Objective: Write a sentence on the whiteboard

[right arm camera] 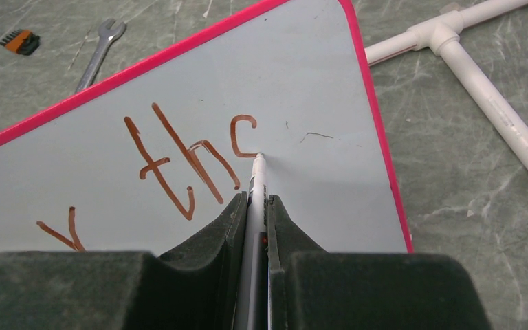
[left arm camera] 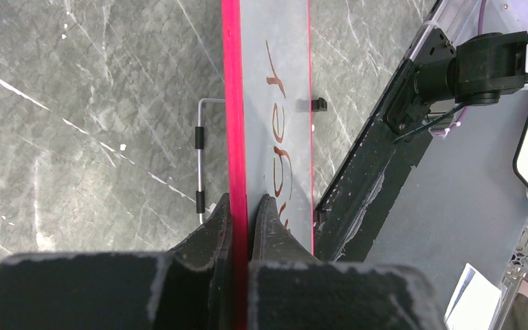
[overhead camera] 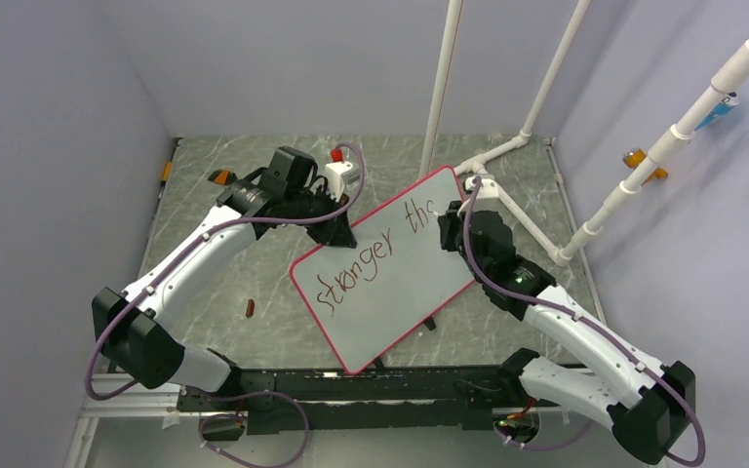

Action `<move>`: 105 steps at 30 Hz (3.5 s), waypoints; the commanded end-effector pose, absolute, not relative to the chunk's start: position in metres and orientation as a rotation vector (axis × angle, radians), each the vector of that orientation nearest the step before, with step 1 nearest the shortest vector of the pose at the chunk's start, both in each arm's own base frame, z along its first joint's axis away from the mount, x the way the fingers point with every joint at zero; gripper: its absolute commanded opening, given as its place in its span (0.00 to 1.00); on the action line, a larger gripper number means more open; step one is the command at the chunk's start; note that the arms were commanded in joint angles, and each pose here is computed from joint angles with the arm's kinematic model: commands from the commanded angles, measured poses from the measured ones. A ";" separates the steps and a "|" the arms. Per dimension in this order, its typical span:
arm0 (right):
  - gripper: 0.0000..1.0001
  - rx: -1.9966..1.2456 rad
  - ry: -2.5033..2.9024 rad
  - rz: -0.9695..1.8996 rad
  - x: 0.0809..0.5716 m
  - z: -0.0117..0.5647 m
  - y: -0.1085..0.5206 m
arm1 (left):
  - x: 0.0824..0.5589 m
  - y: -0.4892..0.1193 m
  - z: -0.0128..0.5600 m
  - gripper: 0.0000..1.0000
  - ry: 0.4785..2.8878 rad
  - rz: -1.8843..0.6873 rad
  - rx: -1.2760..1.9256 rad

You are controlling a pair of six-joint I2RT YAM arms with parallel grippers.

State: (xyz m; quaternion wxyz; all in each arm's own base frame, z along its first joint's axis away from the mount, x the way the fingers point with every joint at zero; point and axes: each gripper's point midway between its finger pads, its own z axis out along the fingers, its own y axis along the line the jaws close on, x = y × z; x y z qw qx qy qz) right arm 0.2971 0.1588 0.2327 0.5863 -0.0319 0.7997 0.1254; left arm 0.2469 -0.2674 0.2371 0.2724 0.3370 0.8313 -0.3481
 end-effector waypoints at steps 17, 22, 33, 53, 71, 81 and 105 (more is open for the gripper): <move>0.00 -0.088 1.824 0.292 0.316 0.266 0.172 | 0.284 -0.252 0.238 0.00 2.079 -0.638 1.033; 0.00 -0.093 1.821 0.305 0.317 0.268 0.175 | 0.284 -0.252 0.237 0.00 2.081 -0.633 1.031; 0.00 -0.085 1.857 0.299 0.310 0.248 0.170 | 0.284 -0.252 0.238 0.00 2.078 -0.633 1.031; 0.00 -0.076 1.907 0.243 0.300 0.223 0.157 | 0.284 -0.252 0.237 0.00 2.081 -0.633 1.032; 0.00 -0.028 1.817 0.193 0.303 0.273 0.141 | 0.283 -0.252 0.236 0.00 2.081 -0.629 1.036; 0.00 -0.035 1.723 0.388 0.297 0.297 0.144 | 0.282 -0.252 0.240 0.00 2.073 -0.623 1.036; 0.00 0.031 1.759 0.618 0.316 0.270 0.146 | 0.283 -0.250 0.240 0.00 2.073 -0.609 1.032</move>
